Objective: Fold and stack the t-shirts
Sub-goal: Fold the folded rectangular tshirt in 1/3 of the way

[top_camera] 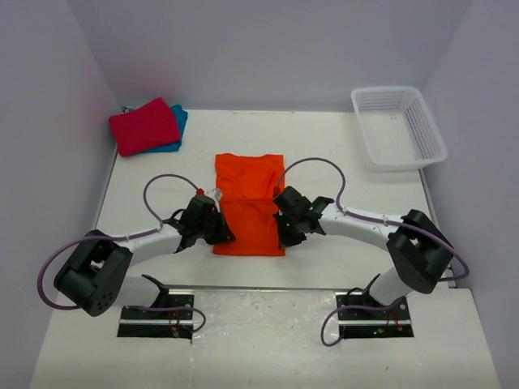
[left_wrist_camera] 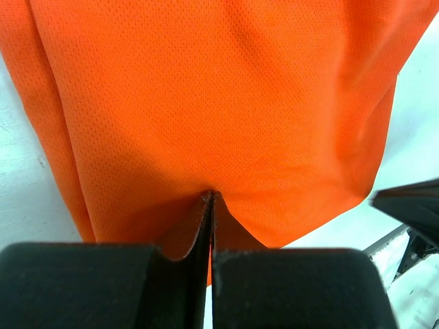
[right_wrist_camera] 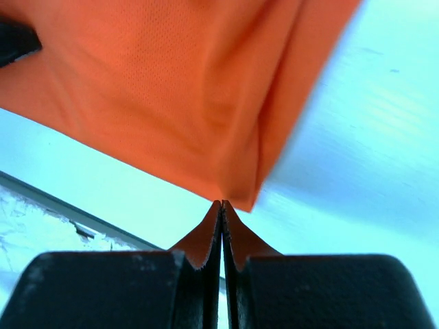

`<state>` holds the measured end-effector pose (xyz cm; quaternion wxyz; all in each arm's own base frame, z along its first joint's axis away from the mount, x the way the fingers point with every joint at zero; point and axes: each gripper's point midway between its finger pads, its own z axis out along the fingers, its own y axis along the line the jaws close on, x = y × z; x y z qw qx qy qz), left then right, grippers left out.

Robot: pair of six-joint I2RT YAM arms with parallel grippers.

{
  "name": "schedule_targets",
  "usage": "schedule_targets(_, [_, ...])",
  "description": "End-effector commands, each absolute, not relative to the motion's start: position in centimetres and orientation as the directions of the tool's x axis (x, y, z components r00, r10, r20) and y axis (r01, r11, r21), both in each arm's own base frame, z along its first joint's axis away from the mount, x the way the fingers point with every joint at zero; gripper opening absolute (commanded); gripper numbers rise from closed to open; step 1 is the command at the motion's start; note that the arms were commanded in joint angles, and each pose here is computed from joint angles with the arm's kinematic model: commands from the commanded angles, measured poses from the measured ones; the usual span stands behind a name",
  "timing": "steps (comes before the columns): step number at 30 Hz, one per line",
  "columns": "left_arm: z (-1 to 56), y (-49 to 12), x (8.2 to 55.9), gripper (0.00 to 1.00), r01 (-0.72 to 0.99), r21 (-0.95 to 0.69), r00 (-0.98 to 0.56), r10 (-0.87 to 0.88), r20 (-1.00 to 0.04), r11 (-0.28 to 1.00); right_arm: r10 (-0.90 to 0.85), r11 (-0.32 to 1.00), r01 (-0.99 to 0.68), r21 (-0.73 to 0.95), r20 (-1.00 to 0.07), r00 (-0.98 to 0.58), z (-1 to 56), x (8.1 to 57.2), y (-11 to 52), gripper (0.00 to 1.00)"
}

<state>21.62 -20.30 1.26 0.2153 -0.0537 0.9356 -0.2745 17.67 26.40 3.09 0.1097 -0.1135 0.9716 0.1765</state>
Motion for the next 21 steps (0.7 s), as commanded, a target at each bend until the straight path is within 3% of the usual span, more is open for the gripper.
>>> schedule_targets(1, [-0.8,-18.0,20.2,0.00,-0.031,-0.438,-0.916,-0.201,-0.348,0.898,-0.154,0.933,-0.250,0.259,-0.342,-0.927,6.9,19.2,25.2,0.00])
schedule_targets(4, [-0.3,-18.3,20.5,0.00,-0.014,-0.444,-0.916,-0.190,-0.354,0.896,-0.162,0.931,-0.277,0.236,-0.414,-0.896,9.8,21.6,26.2,0.00])
schedule_targets(12, [5.9,-20.8,22.7,0.00,0.113,-0.464,-0.872,-0.136,-0.471,0.879,-0.186,0.937,-0.290,0.195,-0.424,-0.886,10.1,25.4,27.3,0.00])
schedule_targets(13, [6.9,-21.4,22.8,0.00,0.136,-0.470,-0.864,-0.127,-0.486,0.872,-0.183,0.937,-0.290,0.196,-0.434,-0.882,10.4,26.0,27.5,0.04])
schedule_targets(14, [8.3,-22.0,23.3,0.00,0.156,-0.482,-0.852,-0.129,-0.507,0.862,-0.181,0.940,-0.283,0.191,-0.424,-0.887,10.0,26.6,27.4,0.16])
schedule_targets(21, [11.2,-25.9,23.4,0.00,0.246,-0.510,-0.843,-0.077,-0.532,0.824,-0.173,0.945,-0.267,0.189,-0.405,-0.898,9.1,29.6,26.6,0.29])
